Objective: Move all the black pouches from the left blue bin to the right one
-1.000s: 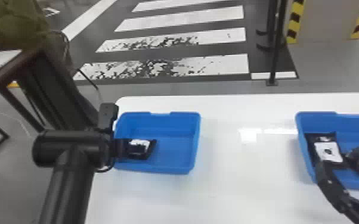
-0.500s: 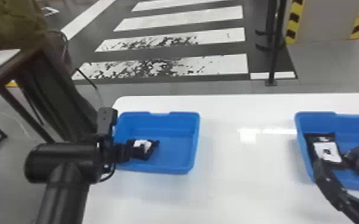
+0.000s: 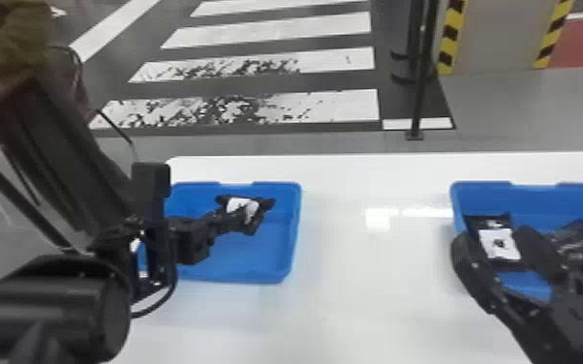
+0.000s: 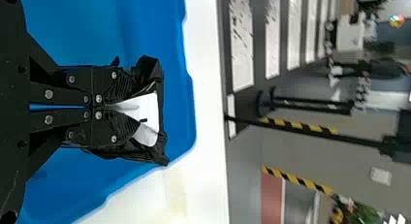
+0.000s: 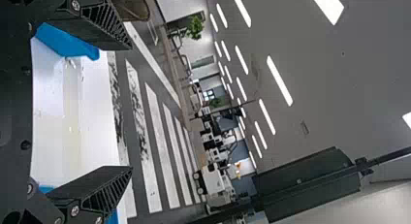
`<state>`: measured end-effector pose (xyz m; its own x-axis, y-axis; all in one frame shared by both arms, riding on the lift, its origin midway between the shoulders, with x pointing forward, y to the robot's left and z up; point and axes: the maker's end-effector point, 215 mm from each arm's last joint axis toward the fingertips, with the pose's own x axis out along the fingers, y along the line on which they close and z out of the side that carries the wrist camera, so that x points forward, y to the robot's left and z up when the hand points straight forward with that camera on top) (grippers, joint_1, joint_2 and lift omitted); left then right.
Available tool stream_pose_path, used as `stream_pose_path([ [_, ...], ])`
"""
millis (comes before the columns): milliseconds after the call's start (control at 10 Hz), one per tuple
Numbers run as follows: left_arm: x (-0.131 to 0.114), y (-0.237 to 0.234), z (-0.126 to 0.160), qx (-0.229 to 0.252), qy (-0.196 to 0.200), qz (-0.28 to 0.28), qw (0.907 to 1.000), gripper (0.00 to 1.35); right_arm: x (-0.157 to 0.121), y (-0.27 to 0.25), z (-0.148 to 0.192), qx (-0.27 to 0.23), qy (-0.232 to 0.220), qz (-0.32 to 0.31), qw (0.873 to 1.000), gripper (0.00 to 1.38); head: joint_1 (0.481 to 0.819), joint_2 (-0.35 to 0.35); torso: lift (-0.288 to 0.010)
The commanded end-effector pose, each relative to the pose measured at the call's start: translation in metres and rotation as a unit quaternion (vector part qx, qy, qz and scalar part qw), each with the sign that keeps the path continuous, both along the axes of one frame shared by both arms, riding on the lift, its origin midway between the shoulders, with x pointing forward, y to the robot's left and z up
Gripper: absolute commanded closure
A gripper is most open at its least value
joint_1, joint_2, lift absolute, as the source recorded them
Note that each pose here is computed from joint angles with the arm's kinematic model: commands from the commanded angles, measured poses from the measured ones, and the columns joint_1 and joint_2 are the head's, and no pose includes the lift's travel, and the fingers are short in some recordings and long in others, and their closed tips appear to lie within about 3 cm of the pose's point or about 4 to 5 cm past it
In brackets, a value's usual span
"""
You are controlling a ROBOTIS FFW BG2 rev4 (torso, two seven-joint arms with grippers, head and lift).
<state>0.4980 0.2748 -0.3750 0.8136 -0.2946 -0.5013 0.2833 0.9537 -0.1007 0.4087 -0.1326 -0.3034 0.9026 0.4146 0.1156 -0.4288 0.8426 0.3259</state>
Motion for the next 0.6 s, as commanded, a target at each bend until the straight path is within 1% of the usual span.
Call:
stream_pose_path([
  [0,-0.006,-0.070,0.024,-0.052,-0.048,-0.067,0.9952,1.21,0.004,0.030,0.013,0.024,-0.008,0.035,0.999,0.15,0.695,0.177,-0.140],
  [100,-0.014,-0.113,0.034,-0.084,-0.062,-0.107,0.9888,1.21,0.008,0.043,0.019,0.033,-0.014,0.050,0.998,0.15,0.695,0.146,-0.140],
  [200,-0.025,-0.151,0.040,-0.109,-0.062,-0.142,0.9819,1.21,0.013,0.051,0.022,0.038,-0.016,0.061,0.997,0.15,0.695,0.130,-0.140],
  [300,-0.036,-0.185,0.047,-0.129,-0.062,-0.173,0.9745,1.21,0.018,0.059,0.023,0.039,-0.020,0.071,0.996,0.15,0.695,0.089,-0.140],
  [400,-0.046,-0.210,0.050,-0.144,-0.058,-0.197,0.9679,1.21,0.023,0.064,0.024,0.037,-0.022,0.079,0.996,0.15,0.695,0.051,-0.140],
  [500,-0.055,-0.227,0.049,-0.151,-0.052,-0.214,0.9636,1.21,0.029,0.064,0.023,0.033,-0.024,0.080,0.996,0.15,0.695,0.015,-0.140],
])
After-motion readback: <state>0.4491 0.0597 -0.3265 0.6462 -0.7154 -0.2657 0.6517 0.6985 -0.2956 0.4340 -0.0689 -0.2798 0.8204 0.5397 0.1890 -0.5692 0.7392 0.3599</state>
